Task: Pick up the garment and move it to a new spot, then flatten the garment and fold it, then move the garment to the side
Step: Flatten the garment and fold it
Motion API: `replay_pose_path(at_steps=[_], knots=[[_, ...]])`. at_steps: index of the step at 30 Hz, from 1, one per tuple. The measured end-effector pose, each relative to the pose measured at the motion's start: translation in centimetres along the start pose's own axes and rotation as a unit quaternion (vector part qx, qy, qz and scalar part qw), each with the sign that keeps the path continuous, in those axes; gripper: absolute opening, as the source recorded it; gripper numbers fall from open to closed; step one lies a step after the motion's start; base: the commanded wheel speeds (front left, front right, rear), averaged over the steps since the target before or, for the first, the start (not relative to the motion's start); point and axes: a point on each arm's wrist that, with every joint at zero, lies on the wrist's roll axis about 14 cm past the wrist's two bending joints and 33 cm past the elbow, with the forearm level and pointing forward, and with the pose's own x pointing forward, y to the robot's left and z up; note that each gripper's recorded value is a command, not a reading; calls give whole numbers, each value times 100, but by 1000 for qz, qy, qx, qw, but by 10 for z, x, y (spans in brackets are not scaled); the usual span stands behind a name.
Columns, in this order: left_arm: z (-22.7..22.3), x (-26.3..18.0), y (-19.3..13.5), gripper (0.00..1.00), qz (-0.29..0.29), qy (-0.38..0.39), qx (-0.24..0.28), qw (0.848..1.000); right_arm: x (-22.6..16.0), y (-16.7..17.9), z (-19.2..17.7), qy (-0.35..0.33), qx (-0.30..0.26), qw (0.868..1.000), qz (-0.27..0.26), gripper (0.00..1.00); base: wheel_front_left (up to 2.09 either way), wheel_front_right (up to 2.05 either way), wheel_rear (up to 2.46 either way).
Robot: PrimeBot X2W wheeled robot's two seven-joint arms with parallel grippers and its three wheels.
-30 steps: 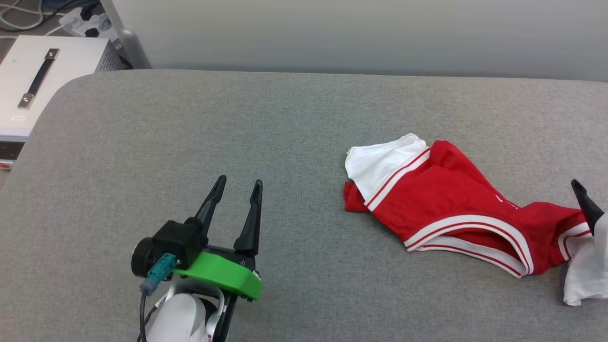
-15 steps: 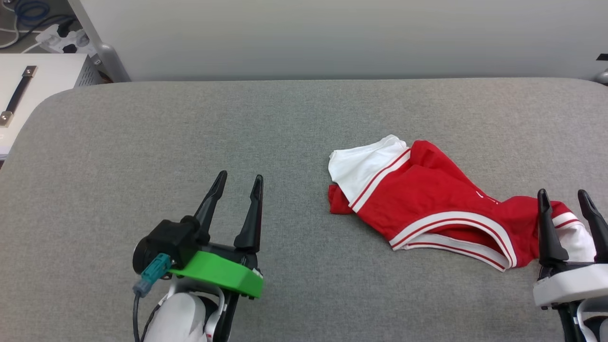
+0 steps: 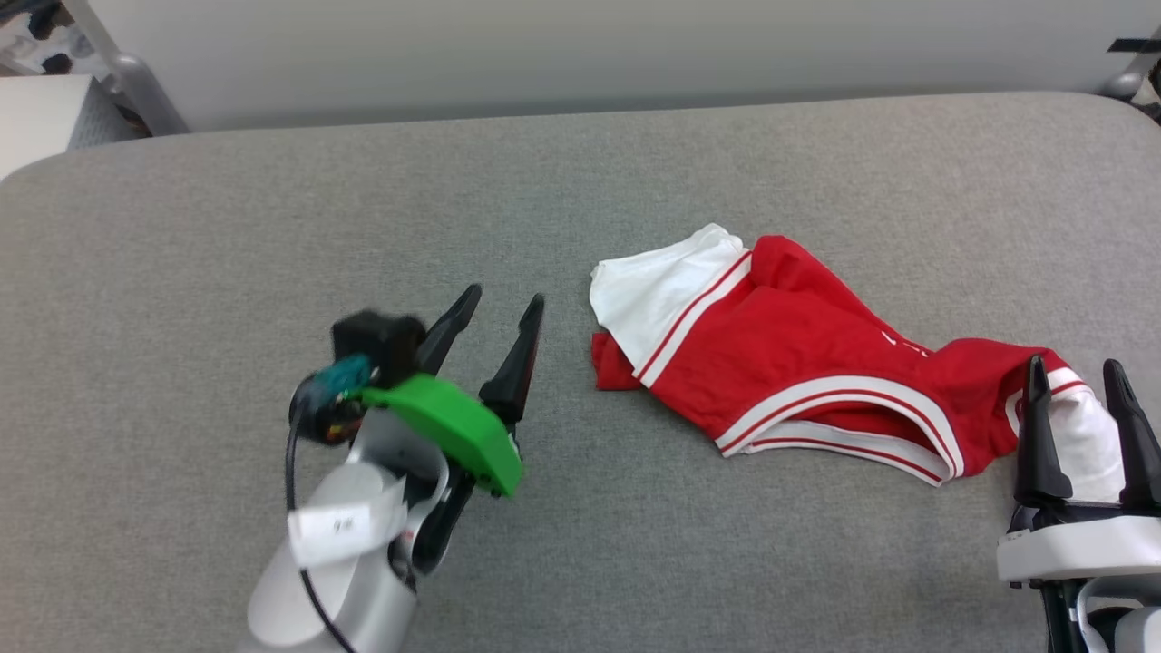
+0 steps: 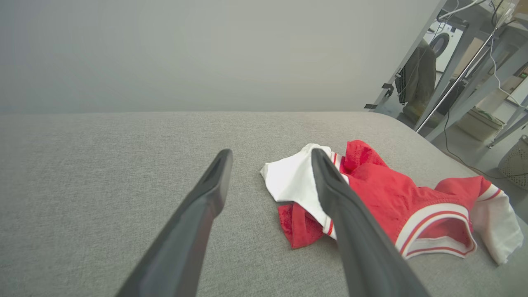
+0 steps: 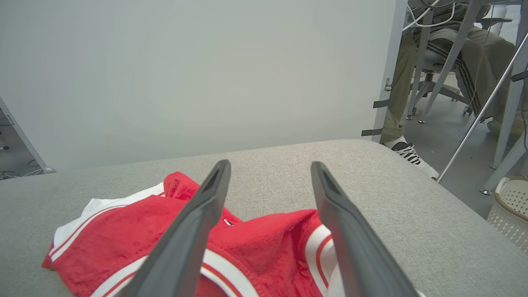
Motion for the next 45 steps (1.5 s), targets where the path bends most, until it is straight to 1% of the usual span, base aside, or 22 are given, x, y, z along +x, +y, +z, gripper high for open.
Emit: replay_pose_path(at_steps=[2, 5, 7, 8, 12, 14, 18, 19, 21, 24, 29, 33, 34, 35, 36, 38, 40, 42, 43, 45], knots=[[-3, 21, -11, 100, -32, 47, 27, 998, -1, -4, -5, 8, -3, 1000, -8, 100, 0, 0, 0], [-12, 48, -28, 100, -75, 129, 56, 987, -3, -11, -11, 15, -7, 1000, -19, 100, 0, 0, 0], [-19, 63, -40, 100, -102, 185, 69, 975, -2, -14, -14, 19, -8, 999, -26, 100, 0, 0, 0], [-24, 68, -44, 100, -114, 217, 79, 966, -2, -16, -14, 17, -9, 999, -29, 100, 0, 0, 0], [-39, 83, -49, 100, -137, 303, 108, 937, -2, -24, -16, 20, -10, 999, -43, 100, 0, 0, 0], [-48, 90, -43, 100, -136, 342, 134, 920, -3, -30, -18, 20, 4, 998, -55, 100, 0, 0, 0], [-67, 101, -29, 100, -125, 395, 152, 897, -5, -35, -20, 23, 13, 998, -66, 100, 0, 0, 0], [-72, 102, -25, 100, -121, 405, 155, 893, -6, -36, -21, 24, 12, 997, -68, 100, 0, 0, 0], [-86, 104, -16, 100, -113, 431, 169, 879, -8, -41, -21, 26, 9, 997, -75, 100, 0, 0, 0], [-102, 107, -6, 100, -105, 455, 184, 865, -12, -46, -25, 34, 7, 996, -84, 100, 0, 0, 0], [-121, 114, 6, 100, -95, 481, 193, 850, -17, -52, -30, 44, 8, 994, -96, 100, 0, 0, 0], [-135, 116, 8, 100, -92, 503, 176, 841, -18, -55, -33, 50, 7, 994, -101, 100, 0, 0, 0], [-137, 116, 6, 46, -94, 511, 169, 838, -18, -55, -33, 51, 6, 993, -102, 100, 0, 0, 0], [-139, 117, 5, 5, -95, 515, 165, 836, -19, -56, -34, 52, 6, 993, -103, 100, 0, 0, 0], [-140, 117, 6, 0, -95, 518, 163, 834, -19, -56, -35, 53, 5, 993, -103, 100, 0, 0, 0], [-143, 116, 6, 0, -94, 524, 152, 833, -18, -57, -36, 55, 4, 993, -104, 100, 0, 0, 0], [-143, 115, 8, 0, -92, 524, 142, 835, -17, -56, -36, 54, 3, 993, -103, 100, 0, 0, 0], [-139, 116, 10, 0, -88, 514, 127, 844, -15, -55, -36, 53, 2, 994, -100, 100, 0, 0, 0], [-133, 118, 13, 0, -83, 501, 114, 854, -11, -53, -34, 49, 0, 994, -94, 100, 0, 0, 0], [-125, 118, 21, 0, -70, 487, 104, 864, -8, -49, -33, 46, -2, 995, -88, 100, 0, 0, 0]])
